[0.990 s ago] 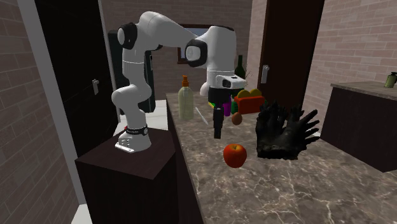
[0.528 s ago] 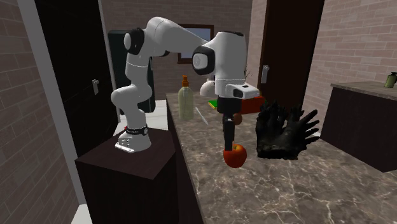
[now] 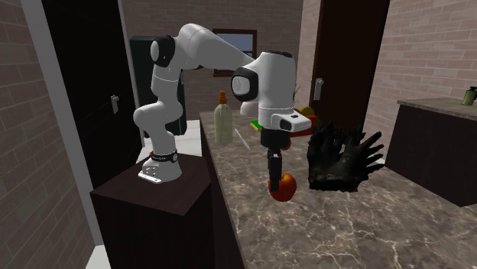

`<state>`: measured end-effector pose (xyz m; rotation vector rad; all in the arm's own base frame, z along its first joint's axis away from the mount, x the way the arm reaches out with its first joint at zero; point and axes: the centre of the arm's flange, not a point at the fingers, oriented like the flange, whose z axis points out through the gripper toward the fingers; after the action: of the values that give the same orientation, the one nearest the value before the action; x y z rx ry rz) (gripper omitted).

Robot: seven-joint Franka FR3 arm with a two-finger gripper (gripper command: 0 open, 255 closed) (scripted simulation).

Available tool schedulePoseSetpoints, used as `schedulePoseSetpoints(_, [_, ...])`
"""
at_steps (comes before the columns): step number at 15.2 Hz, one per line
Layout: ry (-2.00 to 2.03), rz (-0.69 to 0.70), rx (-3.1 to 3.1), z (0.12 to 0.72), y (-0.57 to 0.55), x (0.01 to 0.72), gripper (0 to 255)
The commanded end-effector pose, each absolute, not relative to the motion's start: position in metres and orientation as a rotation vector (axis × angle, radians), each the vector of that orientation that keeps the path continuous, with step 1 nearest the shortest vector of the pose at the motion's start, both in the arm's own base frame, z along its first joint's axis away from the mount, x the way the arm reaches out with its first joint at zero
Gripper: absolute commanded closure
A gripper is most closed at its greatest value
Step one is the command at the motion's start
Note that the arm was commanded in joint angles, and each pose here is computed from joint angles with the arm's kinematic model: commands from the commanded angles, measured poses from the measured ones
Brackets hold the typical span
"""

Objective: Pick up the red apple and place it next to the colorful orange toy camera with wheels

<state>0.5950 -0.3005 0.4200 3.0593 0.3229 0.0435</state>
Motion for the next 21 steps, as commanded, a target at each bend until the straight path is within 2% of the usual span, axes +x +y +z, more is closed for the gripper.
schedulePoseSetpoints(1, [0.323, 0.044, 3.059, 0.42, -0.301, 0.595, 0])
schedulePoseSetpoints(4, [0.323, 0.044, 3.059, 0.42, -0.301, 0.595, 0])
schedulePoseSetpoints(5, [0.323, 0.044, 3.059, 0.42, -0.301, 0.595, 255])
schedulePoseSetpoints(14, [0.323, 0.044, 3.059, 0.42, -0.301, 0.595, 255])
schedulePoseSetpoints(21, [0.323, 0.044, 3.059, 0.457, -0.301, 0.595, 255])
